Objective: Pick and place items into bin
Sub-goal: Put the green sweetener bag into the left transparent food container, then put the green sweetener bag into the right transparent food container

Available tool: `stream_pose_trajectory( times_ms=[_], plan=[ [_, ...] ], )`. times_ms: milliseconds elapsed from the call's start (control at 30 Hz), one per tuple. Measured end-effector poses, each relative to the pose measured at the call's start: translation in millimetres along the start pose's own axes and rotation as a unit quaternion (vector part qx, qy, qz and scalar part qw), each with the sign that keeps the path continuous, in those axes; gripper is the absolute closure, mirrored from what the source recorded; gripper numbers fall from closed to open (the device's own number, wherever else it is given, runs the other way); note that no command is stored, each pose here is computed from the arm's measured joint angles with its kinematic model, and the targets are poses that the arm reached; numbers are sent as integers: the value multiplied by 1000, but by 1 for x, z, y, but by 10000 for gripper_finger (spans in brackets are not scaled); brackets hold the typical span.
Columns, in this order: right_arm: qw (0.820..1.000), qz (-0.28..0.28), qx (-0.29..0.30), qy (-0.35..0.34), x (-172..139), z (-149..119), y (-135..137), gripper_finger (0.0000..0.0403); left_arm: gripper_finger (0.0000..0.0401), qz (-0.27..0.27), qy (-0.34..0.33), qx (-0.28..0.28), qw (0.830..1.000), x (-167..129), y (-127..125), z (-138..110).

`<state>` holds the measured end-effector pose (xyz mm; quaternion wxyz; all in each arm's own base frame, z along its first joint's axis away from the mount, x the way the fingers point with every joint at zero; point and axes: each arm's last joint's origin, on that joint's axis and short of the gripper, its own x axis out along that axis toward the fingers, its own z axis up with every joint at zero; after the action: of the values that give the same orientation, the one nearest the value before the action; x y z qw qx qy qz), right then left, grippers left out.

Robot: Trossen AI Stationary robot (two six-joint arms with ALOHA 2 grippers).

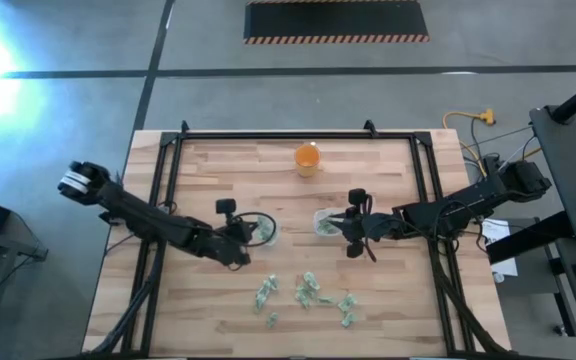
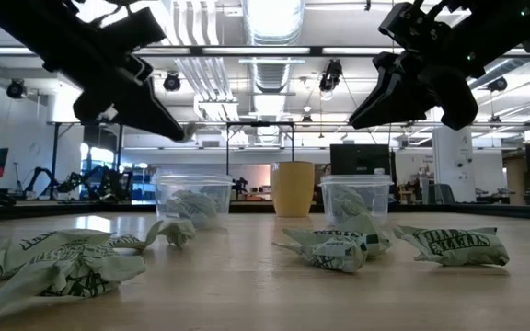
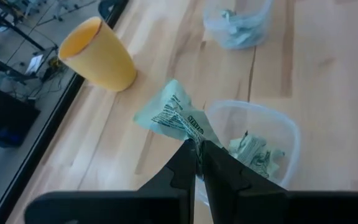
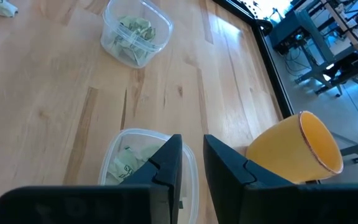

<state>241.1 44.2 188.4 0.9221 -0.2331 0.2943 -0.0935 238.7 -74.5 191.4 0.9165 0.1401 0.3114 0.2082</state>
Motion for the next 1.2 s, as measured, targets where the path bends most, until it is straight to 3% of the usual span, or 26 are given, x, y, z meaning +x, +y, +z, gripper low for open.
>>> stream_pose_trajectory(
  times_ms=[333,700,1200],
  plan=[
    [1000,0,0,0,0,0,0,346,393,-28,-5,28,999,20,-13,1],
    [1000,0,0,0,0,0,0,346,388,-24,2,43,999,26,-14,2],
    [1000,3,1,0,0,0,0,346,296,-24,-3,42,999,23,-12,8]
  ],
)
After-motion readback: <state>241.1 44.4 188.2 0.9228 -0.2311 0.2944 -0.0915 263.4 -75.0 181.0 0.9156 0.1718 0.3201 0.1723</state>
